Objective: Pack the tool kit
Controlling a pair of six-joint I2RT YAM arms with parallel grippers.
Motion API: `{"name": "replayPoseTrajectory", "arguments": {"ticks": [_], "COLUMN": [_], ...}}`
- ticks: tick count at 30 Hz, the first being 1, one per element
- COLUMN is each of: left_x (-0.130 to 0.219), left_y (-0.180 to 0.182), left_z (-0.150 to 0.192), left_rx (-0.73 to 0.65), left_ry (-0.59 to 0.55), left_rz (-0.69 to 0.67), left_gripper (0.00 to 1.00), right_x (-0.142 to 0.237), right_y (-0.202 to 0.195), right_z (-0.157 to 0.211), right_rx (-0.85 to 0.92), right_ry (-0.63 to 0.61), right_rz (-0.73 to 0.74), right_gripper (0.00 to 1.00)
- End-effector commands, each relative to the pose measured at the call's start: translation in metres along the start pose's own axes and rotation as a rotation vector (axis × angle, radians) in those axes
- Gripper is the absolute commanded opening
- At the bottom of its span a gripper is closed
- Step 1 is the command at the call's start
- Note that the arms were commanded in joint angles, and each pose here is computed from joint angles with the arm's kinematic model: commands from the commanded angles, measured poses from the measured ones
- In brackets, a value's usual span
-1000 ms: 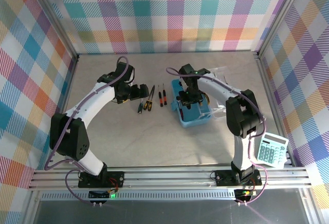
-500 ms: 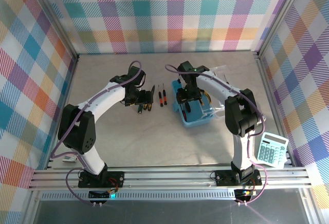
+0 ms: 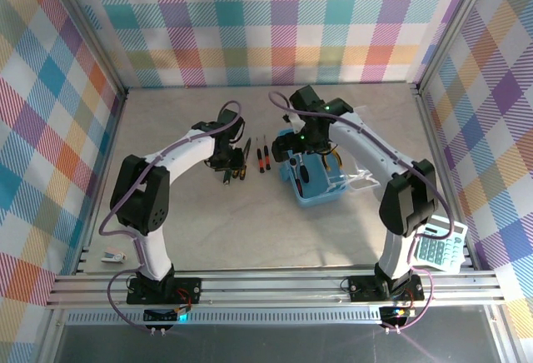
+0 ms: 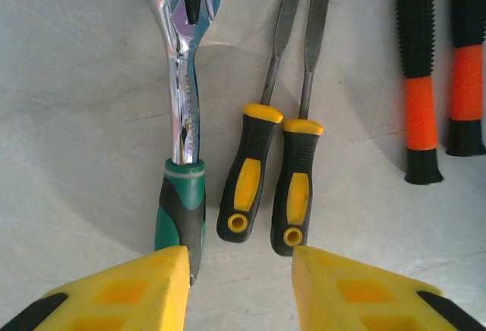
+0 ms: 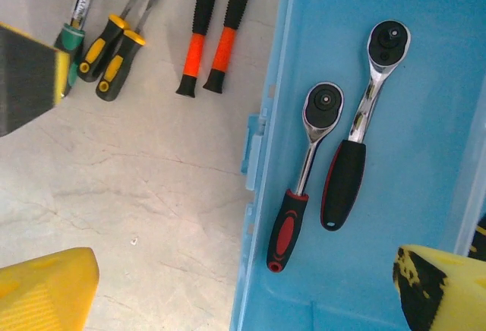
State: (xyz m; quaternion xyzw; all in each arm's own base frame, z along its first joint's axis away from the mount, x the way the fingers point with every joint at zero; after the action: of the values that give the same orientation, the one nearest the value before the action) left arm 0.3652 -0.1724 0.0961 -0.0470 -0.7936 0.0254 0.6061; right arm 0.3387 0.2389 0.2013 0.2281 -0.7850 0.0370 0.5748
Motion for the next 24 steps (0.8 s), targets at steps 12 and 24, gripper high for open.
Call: {"name": "replayPoseTrajectory", "arguments": {"ticks": [12,24], "left_x": [-0.036,-0.054], "left_y": [-0.002,0.012], "left_z": [-0.013,-0.008], "left_rx": [-0.055,-0.066], "left_ry": [0.002,0.045], "left_rz": [-0.074,-0.171], "left_gripper": [0.31,0.26], "right_x": [0.017,0.017], "right_y": [0.002,0.0], "right_z": [0.011,0.015], "right_rx": [0.015,0.016], "right_ry": [-0.006,0.0], "right_rz": [-0.005,0.0], "right_gripper": [0.99,0.99]}}
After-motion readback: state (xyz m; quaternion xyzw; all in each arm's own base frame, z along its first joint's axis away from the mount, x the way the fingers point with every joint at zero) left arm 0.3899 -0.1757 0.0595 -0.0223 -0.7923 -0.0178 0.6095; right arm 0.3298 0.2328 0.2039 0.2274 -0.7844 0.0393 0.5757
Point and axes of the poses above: each hand's point on the last joint's axis, 136 mm out from that joint toward the fingers, its own x axis back along the fingers, its own y axis along the line the jaws close on, z = x × y, the point moved 3 cm from there along x, back along the fingers, and after that the axes turned 1 degree about -x, right-handed, at the moved point
